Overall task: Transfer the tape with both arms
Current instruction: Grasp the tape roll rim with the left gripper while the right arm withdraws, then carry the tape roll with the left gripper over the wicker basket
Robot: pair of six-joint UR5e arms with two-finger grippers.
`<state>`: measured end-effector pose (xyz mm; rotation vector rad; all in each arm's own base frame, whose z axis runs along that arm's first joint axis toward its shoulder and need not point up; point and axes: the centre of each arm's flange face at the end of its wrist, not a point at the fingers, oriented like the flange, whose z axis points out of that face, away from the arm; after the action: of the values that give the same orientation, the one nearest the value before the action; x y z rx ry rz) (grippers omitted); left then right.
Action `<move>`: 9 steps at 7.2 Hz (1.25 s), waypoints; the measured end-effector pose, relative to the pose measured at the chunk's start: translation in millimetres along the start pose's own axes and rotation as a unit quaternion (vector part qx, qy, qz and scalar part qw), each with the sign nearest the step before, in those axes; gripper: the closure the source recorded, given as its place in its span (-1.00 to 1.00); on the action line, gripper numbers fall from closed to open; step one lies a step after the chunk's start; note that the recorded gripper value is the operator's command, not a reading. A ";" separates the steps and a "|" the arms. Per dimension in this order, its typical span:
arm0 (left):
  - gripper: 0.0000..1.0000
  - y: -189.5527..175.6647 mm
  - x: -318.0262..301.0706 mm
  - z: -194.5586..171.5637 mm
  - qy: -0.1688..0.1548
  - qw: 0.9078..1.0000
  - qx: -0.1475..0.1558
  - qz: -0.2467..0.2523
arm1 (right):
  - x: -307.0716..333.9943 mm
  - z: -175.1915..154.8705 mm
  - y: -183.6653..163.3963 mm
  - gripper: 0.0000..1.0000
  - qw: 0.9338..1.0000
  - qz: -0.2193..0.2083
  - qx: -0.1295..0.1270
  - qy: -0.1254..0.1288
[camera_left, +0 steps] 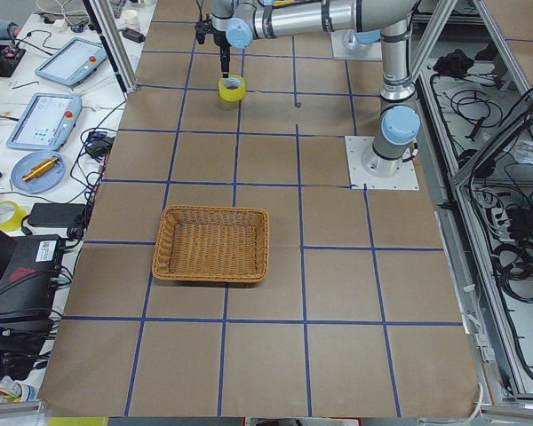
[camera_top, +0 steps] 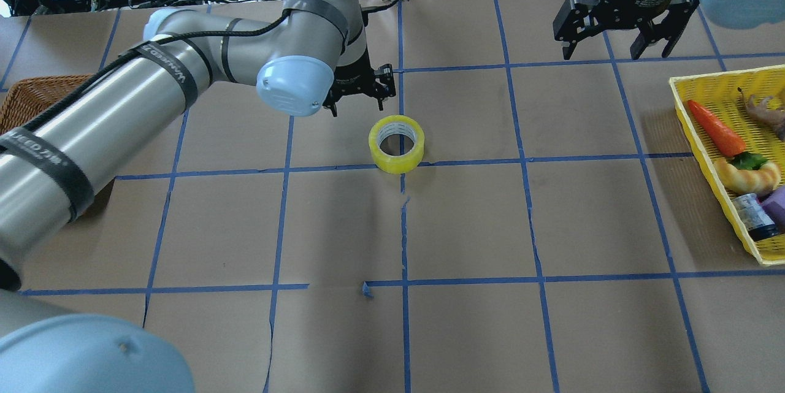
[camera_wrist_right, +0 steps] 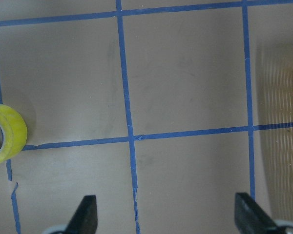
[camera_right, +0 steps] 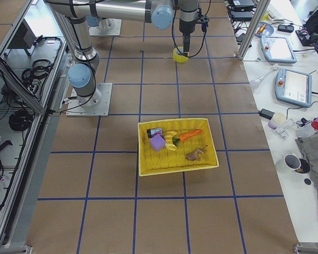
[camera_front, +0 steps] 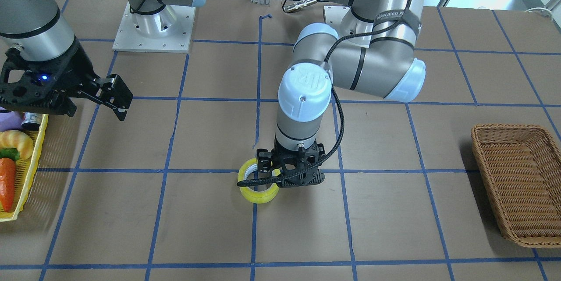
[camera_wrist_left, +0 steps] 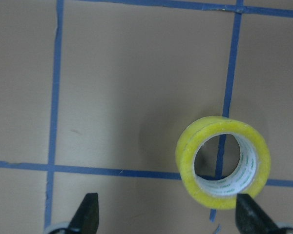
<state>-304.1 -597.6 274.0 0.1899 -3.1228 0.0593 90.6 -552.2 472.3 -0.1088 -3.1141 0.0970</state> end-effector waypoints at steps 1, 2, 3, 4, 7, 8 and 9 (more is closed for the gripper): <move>-0.75 3.8 1.5 28.0 0.001 1.000 0.001 -0.003 | 0.0 -1.3 1.8 -1.00 1.000 -0.002 -0.001 0.001; -0.51 8.1 1.4 48.6 0.007 1.000 0.006 -0.005 | 0.1 -2.5 2.9 -1.00 1.000 -0.006 0.000 0.002; 0.01 11.7 2.4 60.9 0.018 1.000 0.004 -0.005 | 0.4 -3.1 3.3 -1.00 1.000 -0.014 0.000 0.003; 0.36 14.2 4.4 68.5 0.028 1.000 -0.001 -0.004 | 1.0 -3.2 3.4 -1.00 1.000 -0.021 0.001 0.005; 0.84 16.0 5.6 74.2 0.031 0.999 -0.006 0.002 | 0.9 -3.8 3.5 -1.00 1.000 -0.026 0.001 0.002; 0.83 15.6 5.0 68.3 0.030 1.000 -0.001 0.005 | 0.8 -5.2 4.7 -1.00 1.000 -0.027 0.001 0.000; 0.82 13.2 3.1 49.2 0.029 0.999 0.013 0.009 | 0.9 -7.6 6.6 -1.00 1.000 -0.027 0.002 0.000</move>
<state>-309.2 -586.8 224.4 0.1568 -3.0676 0.1049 90.4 -545.1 479.5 -0.0258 -3.1137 0.1006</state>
